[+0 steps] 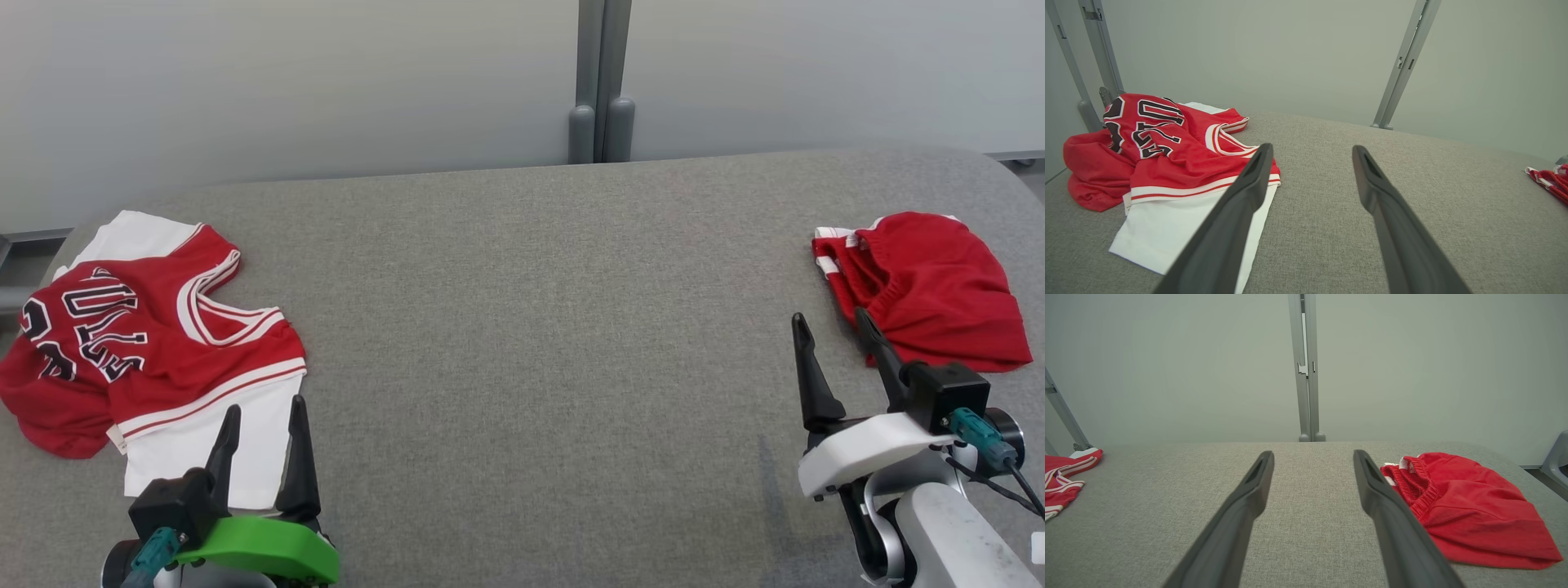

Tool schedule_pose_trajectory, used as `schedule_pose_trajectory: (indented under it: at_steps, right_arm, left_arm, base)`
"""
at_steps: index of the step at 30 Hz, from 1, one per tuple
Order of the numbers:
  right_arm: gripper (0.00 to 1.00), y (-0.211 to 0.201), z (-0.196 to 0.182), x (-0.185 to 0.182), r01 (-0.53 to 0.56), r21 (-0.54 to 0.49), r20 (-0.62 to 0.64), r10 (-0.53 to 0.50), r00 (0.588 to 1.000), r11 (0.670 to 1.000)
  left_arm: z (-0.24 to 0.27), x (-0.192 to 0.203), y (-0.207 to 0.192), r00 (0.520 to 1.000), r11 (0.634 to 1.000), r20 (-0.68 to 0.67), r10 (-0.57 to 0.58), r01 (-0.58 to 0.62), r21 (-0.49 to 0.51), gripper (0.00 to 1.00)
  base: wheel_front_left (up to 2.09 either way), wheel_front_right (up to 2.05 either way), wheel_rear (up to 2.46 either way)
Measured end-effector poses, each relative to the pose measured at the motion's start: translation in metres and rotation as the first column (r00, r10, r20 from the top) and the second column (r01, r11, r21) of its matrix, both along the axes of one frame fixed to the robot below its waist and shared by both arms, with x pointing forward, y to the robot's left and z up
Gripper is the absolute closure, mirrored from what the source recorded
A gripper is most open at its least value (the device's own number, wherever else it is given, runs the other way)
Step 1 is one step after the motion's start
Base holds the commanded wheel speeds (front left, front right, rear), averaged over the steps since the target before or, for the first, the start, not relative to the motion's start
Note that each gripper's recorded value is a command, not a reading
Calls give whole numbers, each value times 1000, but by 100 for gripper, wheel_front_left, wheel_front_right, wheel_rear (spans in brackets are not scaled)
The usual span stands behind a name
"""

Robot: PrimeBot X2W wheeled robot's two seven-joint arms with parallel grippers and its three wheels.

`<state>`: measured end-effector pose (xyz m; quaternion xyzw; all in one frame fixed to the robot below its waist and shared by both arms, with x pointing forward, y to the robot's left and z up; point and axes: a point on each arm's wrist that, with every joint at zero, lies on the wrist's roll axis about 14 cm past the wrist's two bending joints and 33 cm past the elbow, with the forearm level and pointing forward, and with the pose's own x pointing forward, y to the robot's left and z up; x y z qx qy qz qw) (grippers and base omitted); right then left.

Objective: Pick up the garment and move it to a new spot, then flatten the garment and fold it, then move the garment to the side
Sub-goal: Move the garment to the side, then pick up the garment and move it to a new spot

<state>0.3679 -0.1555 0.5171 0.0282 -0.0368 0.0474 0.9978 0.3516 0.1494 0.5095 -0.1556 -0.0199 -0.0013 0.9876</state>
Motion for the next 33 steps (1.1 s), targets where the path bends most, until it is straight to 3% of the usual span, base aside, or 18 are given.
schedule_pose_trajectory:
  at_steps: [15,20,33]
  right_arm:
    - [0,10,1,3,-20,15,6,20,1000,1000]
    - [0,39,3,9,-99,29,10,98,995,995]
    - [0,118,3,18,-331,12,9,331,943,943]
  left_arm:
    - [-2,-8,9,999,999,-2,40,-40,-3,0]
    - [-1,-18,32,994,994,0,113,-113,-5,0]
    - [3,-60,105,934,934,17,357,-357,3,0]
  base:
    - [0,0,0]
    - [0,0,0]
    - [0,0,0]
